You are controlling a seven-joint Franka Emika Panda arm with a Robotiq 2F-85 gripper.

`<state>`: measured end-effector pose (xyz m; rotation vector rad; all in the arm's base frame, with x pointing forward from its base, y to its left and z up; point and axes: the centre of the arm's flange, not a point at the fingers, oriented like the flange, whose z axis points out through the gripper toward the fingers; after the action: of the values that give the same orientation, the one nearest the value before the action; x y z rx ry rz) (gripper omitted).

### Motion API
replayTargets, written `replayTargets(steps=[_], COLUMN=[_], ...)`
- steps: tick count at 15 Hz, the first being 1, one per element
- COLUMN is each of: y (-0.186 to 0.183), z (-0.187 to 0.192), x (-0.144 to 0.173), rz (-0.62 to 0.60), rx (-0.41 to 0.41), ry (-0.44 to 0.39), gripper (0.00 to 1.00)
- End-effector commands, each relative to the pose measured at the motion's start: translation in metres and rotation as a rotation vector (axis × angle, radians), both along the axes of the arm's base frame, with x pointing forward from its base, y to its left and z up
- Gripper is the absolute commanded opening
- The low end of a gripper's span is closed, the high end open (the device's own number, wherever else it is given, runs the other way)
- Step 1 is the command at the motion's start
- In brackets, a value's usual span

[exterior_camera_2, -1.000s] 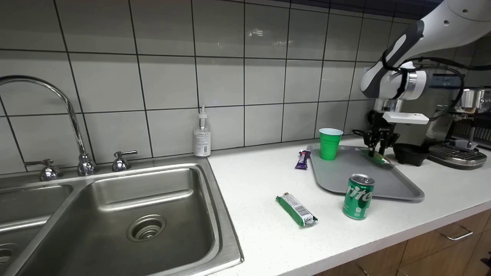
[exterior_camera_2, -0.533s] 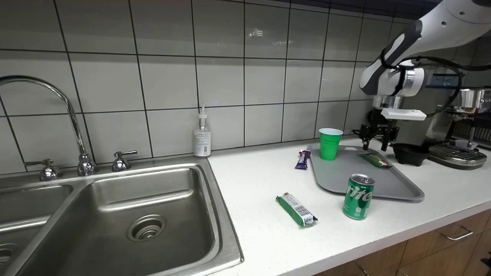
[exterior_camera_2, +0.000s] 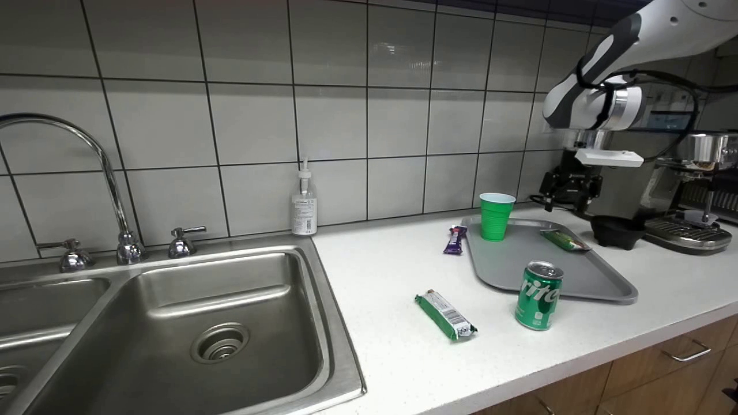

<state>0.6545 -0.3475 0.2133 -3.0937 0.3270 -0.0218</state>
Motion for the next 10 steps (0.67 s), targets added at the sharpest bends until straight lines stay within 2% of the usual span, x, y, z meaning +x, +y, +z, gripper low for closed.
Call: replayTargets(steps=[1,10], y=[-0.001,0.006], z=[0.032,0.085], x=[-0.009,-0.04], rz=[0.031,0.089], rx=[0.033,0.046], ry=[0.011,0.008], gripper=[1.0,1.0])
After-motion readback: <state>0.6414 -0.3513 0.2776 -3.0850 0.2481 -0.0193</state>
